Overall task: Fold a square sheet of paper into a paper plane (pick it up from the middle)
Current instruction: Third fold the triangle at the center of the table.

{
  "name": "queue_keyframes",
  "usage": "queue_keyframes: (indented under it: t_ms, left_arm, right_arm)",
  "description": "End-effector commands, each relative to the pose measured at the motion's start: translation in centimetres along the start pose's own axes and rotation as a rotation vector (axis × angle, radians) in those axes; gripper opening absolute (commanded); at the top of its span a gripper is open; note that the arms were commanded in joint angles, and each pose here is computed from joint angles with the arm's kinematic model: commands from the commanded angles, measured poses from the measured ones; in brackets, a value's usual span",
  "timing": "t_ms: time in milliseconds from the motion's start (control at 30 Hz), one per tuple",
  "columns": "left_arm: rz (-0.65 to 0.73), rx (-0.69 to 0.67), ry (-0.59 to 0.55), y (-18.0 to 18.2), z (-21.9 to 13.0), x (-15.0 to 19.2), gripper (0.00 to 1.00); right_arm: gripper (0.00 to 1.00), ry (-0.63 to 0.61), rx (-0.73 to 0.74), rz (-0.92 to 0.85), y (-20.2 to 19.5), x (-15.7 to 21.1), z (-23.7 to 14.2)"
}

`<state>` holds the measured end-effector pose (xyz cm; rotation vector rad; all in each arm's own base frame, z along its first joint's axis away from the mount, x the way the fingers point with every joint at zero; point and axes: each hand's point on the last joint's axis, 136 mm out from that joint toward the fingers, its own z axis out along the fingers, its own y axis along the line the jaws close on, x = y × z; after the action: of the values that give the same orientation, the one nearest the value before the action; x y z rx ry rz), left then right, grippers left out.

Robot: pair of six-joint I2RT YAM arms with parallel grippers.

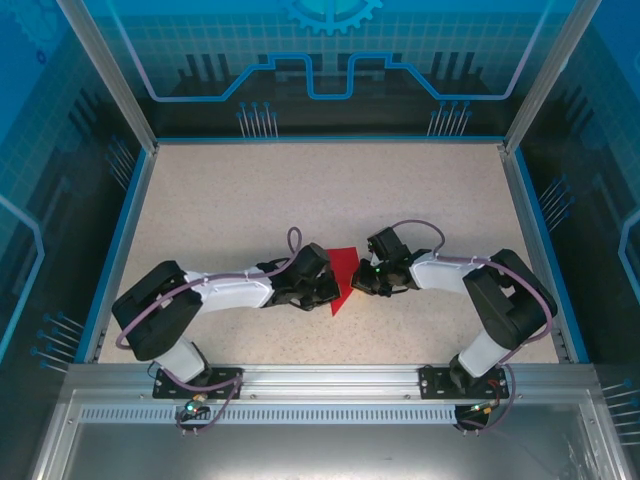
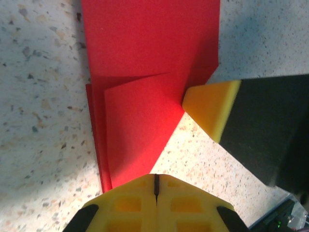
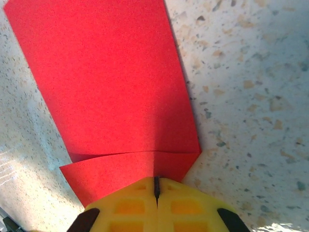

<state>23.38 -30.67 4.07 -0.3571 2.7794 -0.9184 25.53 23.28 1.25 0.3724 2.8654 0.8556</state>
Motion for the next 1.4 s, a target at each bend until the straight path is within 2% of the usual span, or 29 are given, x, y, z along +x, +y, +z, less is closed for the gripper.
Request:
queue_keyframes:
  t_ms: [0, 300, 467, 700, 967, 1367]
  left_arm:
    - [-0.038, 0.011, 0.003, -0.3, 0.7, 0.1, 0.0]
    - [-0.026, 0.008, 0.061, -0.5, 0.7, 2.2, 0.0]
    - [-0.034, -0.037, 0.082, 1.1, 1.3, 3.5, 0.0]
    - [-0.035, -0.097, 0.046, 2.9, 1.4, 3.2, 0.0]
    - [-0.032, -0.119, 0.034, 3.4, 1.6, 3.0, 0.0]
    - [-0.039, -0.143, 0.039, 4.4, 1.8, 3.3, 0.0]
  right_arm:
    - [0.0, 0.016, 0.044, 0.015, -1.0, 0.9, -0.1]
    - [0.0, 0.014, 0.039, 0.013, -0.8, 0.7, -0.1]
    - [0.0, 0.017, 0.022, 0.001, -0.3, 0.5, -0.2]
    - [0.0, -0.008, -0.054, -0.082, 2.1, -0.1, -1.4]
    - [0.0, -0.004, -0.115, -0.147, 3.8, -0.1, -2.2]
    - [0.0, 0.118, -0.109, -0.295, 4.1, 2.9, -0.2]
